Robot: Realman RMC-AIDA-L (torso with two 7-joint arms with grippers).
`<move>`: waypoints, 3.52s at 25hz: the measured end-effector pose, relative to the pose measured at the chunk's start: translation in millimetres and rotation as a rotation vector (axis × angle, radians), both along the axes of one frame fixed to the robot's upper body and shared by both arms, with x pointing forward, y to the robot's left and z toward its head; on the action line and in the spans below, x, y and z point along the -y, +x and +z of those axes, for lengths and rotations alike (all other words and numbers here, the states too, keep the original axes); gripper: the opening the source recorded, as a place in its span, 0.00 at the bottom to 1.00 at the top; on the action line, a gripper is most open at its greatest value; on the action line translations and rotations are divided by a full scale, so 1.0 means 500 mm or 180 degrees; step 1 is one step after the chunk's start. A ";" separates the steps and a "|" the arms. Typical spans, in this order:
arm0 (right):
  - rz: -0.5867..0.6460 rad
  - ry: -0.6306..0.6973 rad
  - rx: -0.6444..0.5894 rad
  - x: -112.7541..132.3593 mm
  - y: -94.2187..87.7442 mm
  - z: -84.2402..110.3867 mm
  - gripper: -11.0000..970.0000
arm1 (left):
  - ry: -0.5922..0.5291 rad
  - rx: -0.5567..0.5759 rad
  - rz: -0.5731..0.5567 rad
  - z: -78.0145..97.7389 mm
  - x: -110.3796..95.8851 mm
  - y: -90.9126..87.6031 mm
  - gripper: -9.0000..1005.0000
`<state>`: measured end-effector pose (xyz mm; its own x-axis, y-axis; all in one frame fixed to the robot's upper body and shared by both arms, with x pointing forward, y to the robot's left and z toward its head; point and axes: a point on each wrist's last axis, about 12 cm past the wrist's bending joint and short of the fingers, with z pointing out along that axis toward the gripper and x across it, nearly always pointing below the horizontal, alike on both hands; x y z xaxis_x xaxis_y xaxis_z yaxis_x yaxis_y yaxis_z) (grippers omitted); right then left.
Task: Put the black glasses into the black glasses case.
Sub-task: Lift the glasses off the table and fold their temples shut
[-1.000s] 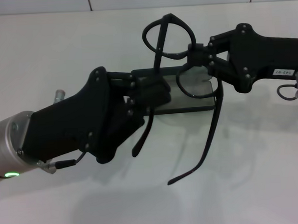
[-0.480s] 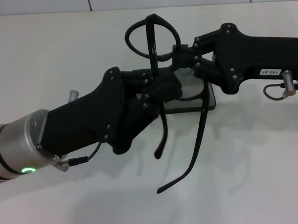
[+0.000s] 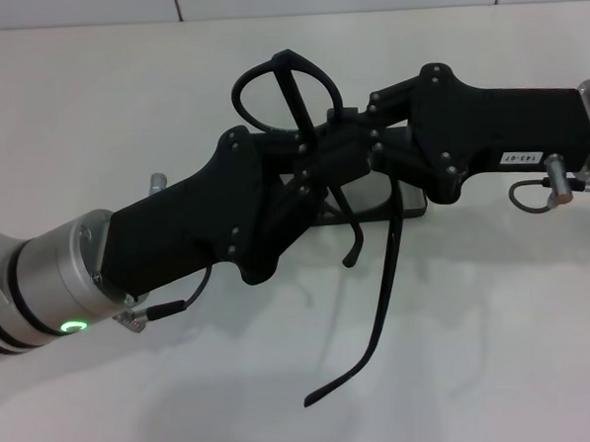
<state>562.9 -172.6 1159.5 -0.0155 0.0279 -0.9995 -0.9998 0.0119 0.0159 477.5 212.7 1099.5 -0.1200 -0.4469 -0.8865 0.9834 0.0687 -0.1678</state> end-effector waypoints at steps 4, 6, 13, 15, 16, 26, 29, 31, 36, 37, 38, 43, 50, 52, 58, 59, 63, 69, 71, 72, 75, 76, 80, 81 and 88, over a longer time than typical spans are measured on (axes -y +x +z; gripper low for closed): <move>0.0014 0.0001 0.0003 0.000 -0.002 -0.001 0.07 | -0.0045 -0.0065 0.0073 -0.004 -0.002 0.000 0.05; 0.0029 0.0010 -0.0005 -0.002 -0.004 -0.002 0.07 | -0.0059 -0.0096 0.0108 -0.006 -0.003 0.000 0.05; 0.0046 0.0036 -0.0014 -0.004 -0.007 -0.003 0.07 | -0.0048 -0.0114 0.0128 -0.009 -0.003 0.000 0.05; 0.0048 0.0038 -0.0015 -0.004 -0.007 -0.003 0.07 | -0.0047 -0.0116 0.0130 -0.009 -0.003 0.000 0.05; 0.0049 0.0038 -0.0016 -0.004 -0.007 -0.003 0.07 | -0.0046 -0.0117 0.0131 -0.009 -0.003 0.000 0.05; 0.0089 0.0051 -0.0028 -0.009 -0.011 -0.004 0.07 | -0.0009 -0.0157 0.0188 -0.014 -0.001 0.002 0.05; 0.0094 0.0050 -0.0023 -0.010 -0.011 -0.004 0.07 | -0.0013 -0.0163 0.0200 -0.014 -0.002 0.003 0.05; 0.0083 0.0049 -0.0020 -0.009 -0.010 -0.005 0.07 | -0.0025 -0.0161 0.0205 -0.014 -0.003 0.002 0.05; -0.0010 0.0048 -0.0014 -0.004 -0.007 -0.009 0.07 | -0.0117 -0.0100 0.0110 -0.008 -0.009 -0.009 0.05; -0.0038 0.0053 -0.0008 -0.003 -0.005 -0.010 0.07 | -0.0146 -0.0083 0.0081 -0.007 -0.012 -0.013 0.05; -0.0076 0.0075 0.0006 0.001 -0.004 -0.009 0.07 | -0.0174 -0.0067 0.0057 -0.005 -0.014 -0.018 0.05; -0.0245 0.0400 0.0070 0.044 -0.009 0.007 0.07 | -0.0236 -0.0022 0.0054 -0.004 -0.031 -0.033 0.05; -0.0323 0.1189 0.0300 0.127 -0.035 0.054 0.08 | -0.0162 -0.0014 0.0035 -0.009 -0.038 -0.039 0.05; -0.0361 0.1365 0.0379 0.136 -0.038 0.064 0.08 | -0.0087 0.0011 -0.0095 -0.008 -0.027 -0.036 0.05; -0.0435 0.1699 0.0598 0.102 -0.011 0.080 0.08 | 0.0170 0.0278 -0.0698 -0.004 0.034 -0.031 0.05; -0.0436 0.1718 0.0584 0.087 -0.002 0.078 0.08 | 0.0194 0.0334 -0.0783 -0.003 0.043 -0.032 0.05; -0.0397 0.1559 0.0541 0.023 0.027 0.064 0.08 | 0.0135 0.0512 -0.0852 0.005 0.065 -0.028 0.05; -0.0286 0.1220 0.0487 -0.022 0.024 0.034 0.08 | -0.0183 0.0546 -0.0341 0.009 0.047 -0.029 0.05; -0.0320 0.1185 0.0462 -0.027 0.024 0.028 0.08 | -0.0255 0.0526 -0.0192 0.008 0.037 -0.030 0.05; -0.0334 0.1154 0.0448 -0.028 0.024 0.024 0.08 | -0.0287 0.0513 -0.0126 0.008 0.033 -0.030 0.05; -0.0367 0.1026 0.0427 -0.034 0.025 0.013 0.08 | -0.0319 0.0504 -0.0063 0.008 0.029 -0.029 0.05; -0.0364 0.0971 0.0423 -0.038 0.025 0.008 0.08 | -0.0328 0.0507 -0.0051 0.009 0.029 -0.029 0.05; -0.0301 0.0752 0.0402 -0.055 0.023 -0.007 0.09 | -0.0372 0.0496 0.0033 0.011 0.026 -0.025 0.05; -0.0282 0.0697 0.0398 -0.060 0.022 -0.011 0.09 | -0.0377 0.0489 0.0051 0.011 0.025 -0.024 0.05; -0.0117 0.0401 0.0422 -0.091 0.010 -0.028 0.09 | -0.0445 0.0302 0.0337 0.002 0.010 -0.015 0.05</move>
<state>567.8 -127.0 1145.7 0.1194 0.1510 -0.9813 -0.9922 0.0545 -0.1124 469.8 207.6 1100.4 0.0153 -0.5722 -0.8200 0.9838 0.1551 -0.0899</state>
